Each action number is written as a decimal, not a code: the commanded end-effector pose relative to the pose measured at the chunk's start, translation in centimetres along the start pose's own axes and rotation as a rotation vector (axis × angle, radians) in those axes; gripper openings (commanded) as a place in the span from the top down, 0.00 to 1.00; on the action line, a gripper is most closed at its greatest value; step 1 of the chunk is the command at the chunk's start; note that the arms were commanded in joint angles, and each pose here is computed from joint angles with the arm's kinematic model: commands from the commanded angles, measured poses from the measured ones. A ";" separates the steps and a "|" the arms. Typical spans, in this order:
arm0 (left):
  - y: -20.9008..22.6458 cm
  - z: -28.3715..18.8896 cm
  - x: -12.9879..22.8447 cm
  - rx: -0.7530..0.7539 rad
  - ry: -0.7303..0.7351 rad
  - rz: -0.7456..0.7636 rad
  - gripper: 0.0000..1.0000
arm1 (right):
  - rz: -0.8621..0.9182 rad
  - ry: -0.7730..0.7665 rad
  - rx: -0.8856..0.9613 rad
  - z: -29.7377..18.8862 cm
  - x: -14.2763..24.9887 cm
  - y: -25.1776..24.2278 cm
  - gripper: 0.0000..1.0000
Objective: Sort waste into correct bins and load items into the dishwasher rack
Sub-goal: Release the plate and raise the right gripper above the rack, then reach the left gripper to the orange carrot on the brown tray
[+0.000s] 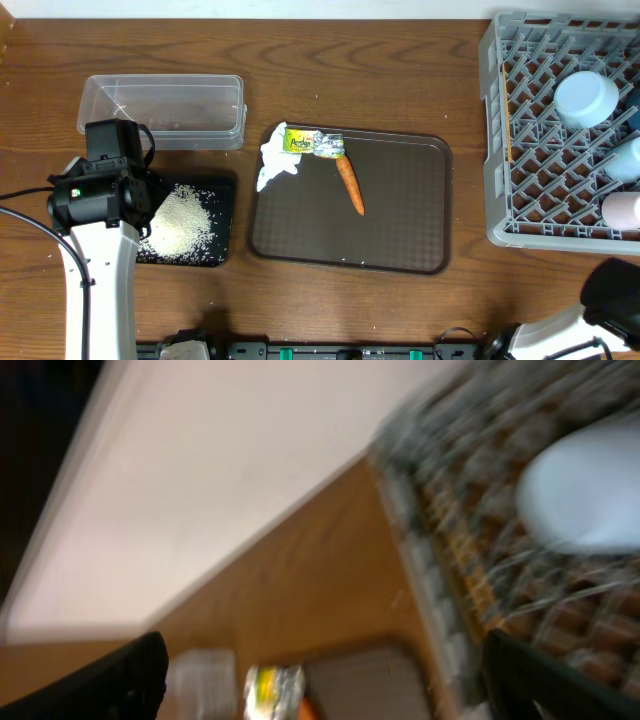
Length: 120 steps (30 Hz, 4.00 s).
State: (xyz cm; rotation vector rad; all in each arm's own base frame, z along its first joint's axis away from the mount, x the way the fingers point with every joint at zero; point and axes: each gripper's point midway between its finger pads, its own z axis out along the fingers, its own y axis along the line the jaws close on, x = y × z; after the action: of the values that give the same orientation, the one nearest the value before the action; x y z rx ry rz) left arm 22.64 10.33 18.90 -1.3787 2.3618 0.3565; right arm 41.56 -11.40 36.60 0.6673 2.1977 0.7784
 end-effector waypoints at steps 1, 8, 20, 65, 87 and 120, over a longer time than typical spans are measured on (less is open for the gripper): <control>0.1 -0.2 -0.3 0.001 -0.007 -0.013 0.01 | -0.145 0.164 -0.006 4.0 4.6 3.0 0.01; 0.1 -0.2 -0.3 0.001 -0.006 -0.013 0.01 | -0.370 0.347 0.315 11.1 13.3 4.4 0.01; 0.1 -0.2 -0.3 0.001 -0.006 -0.013 0.01 | -0.624 0.447 0.371 20.7 21.5 7.3 0.01; -9.6 -4.7 8.7 0.521 0.476 0.082 0.01 | -0.360 0.245 0.708 15.1 7.3 -7.0 0.01; -23.6 -1.3 25.5 0.518 0.432 0.604 0.00 | -0.360 0.245 0.708 15.1 7.3 -7.0 0.01; -29.6 1.6 26.0 0.526 0.035 0.518 0.00 | -0.360 0.245 0.708 15.1 7.3 -7.0 0.01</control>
State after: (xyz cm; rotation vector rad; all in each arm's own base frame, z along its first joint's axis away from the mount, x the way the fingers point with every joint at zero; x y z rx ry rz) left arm 36.17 -24.41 4.91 -0.5019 2.6188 -0.2225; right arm 46.87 -5.87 19.71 0.4909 2.7293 -0.1094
